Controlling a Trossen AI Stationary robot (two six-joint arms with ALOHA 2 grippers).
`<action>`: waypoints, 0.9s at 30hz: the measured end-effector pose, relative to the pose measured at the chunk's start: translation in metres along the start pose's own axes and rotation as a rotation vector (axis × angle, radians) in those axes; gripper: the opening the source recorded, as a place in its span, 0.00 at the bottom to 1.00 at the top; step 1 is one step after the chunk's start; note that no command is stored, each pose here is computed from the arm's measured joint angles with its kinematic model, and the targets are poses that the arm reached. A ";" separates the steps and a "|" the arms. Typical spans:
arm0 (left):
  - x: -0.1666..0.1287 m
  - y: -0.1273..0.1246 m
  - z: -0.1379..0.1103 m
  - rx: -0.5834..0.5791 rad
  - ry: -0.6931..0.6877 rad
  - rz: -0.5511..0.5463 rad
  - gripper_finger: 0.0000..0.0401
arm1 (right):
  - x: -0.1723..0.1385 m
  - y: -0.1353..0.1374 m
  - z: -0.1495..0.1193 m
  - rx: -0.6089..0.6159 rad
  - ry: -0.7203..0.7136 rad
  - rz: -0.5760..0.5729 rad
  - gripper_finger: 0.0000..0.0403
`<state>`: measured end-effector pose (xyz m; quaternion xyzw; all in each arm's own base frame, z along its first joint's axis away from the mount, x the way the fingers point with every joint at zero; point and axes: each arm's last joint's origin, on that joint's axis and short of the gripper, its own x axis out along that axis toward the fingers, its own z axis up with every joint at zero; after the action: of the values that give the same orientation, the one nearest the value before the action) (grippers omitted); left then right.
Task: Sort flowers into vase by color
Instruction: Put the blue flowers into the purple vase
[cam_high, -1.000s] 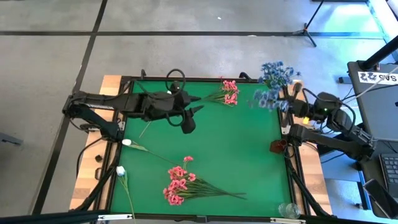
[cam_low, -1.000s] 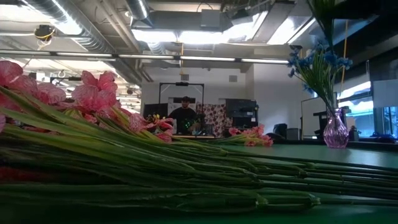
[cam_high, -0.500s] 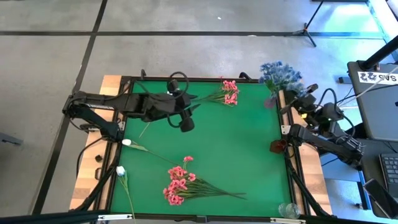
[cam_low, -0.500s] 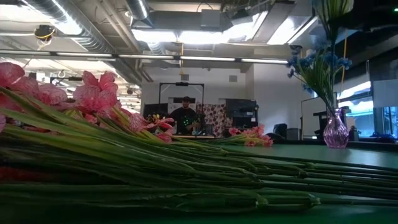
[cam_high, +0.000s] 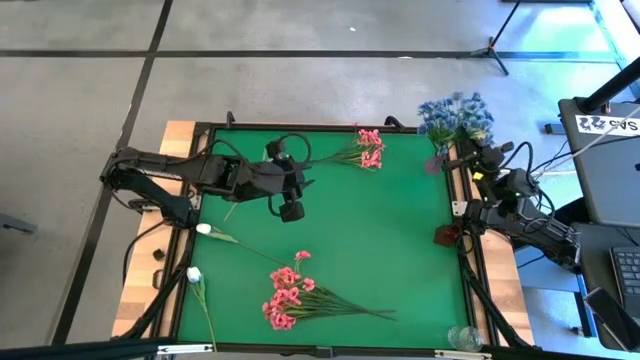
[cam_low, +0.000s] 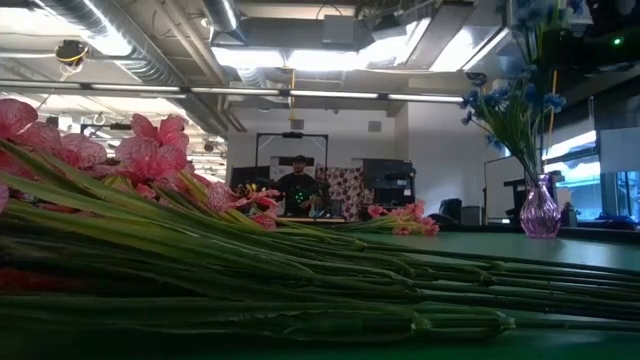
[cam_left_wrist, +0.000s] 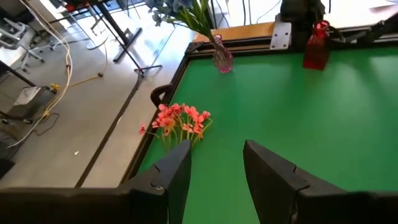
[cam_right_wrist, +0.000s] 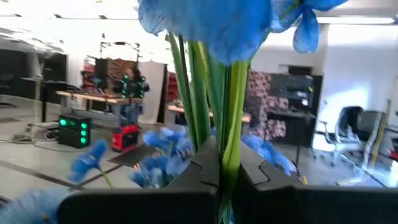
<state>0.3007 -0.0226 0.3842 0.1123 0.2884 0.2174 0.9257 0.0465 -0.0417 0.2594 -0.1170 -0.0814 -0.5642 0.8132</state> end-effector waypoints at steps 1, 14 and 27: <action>0.000 0.000 0.000 0.002 0.003 0.000 0.36 | 0.000 0.000 -0.001 0.012 0.011 -0.015 0.02; -0.005 -0.007 0.000 0.008 -0.009 -0.040 0.32 | 0.001 0.010 -0.034 0.080 -0.033 -0.159 0.02; -0.012 -0.004 0.001 -0.027 -0.027 -0.042 0.30 | 0.000 0.012 -0.049 0.175 0.097 -0.256 0.11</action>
<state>0.2938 -0.0316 0.3900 0.0968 0.2750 0.2001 0.9354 0.0577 -0.0518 0.2112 -0.0072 -0.1050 -0.6589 0.7449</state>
